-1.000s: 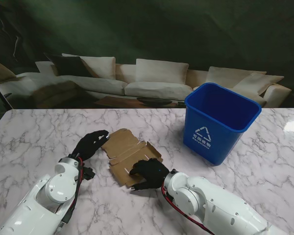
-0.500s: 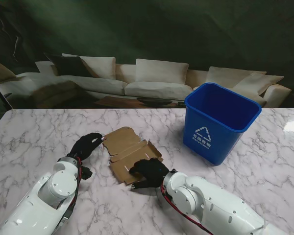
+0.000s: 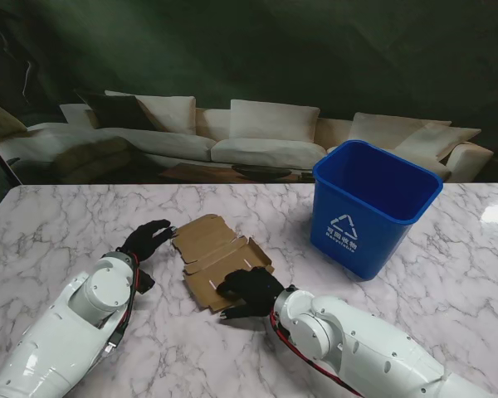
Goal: Fold the flattened cardboard along its creases and drop it into the bin
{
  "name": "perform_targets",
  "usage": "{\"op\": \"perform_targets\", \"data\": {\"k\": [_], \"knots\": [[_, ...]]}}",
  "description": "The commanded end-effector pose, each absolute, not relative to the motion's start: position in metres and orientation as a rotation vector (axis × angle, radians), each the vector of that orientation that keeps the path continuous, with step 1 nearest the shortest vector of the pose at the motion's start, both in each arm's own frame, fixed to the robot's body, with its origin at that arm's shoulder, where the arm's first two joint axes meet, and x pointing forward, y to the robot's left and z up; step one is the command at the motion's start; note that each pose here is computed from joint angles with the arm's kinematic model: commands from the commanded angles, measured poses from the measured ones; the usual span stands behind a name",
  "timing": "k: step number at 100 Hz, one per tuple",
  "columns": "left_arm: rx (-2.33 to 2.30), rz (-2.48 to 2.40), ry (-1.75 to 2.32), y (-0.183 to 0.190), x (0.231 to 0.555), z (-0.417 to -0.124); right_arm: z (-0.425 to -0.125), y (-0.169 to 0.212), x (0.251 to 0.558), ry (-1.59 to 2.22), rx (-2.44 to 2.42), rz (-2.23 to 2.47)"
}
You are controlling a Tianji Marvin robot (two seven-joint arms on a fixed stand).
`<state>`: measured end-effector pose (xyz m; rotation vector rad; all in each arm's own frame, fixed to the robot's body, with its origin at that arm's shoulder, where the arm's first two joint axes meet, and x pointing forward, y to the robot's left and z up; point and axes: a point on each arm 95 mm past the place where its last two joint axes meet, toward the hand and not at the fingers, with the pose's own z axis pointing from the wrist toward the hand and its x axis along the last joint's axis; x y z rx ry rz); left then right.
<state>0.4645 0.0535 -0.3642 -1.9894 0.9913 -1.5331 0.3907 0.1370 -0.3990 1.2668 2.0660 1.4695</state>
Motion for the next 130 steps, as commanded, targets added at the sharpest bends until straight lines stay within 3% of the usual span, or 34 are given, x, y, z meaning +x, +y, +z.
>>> {"op": "perform_targets", "data": {"k": [1, 44, 130], "knots": [[-2.0, -1.543, 1.004, 0.049, 0.474, -0.355, -0.417, 0.131, 0.381, 2.113, 1.299, 1.405], [-2.063, -1.482, 1.071, 0.033, 0.498, -0.354, -0.422, 0.13, 0.376, 2.13, 1.302, 1.402], [-2.134, -1.424, 1.149, 0.006, 0.512, -0.367, -0.425, 0.12, 0.362, 2.169, 1.29, 1.404]]}}
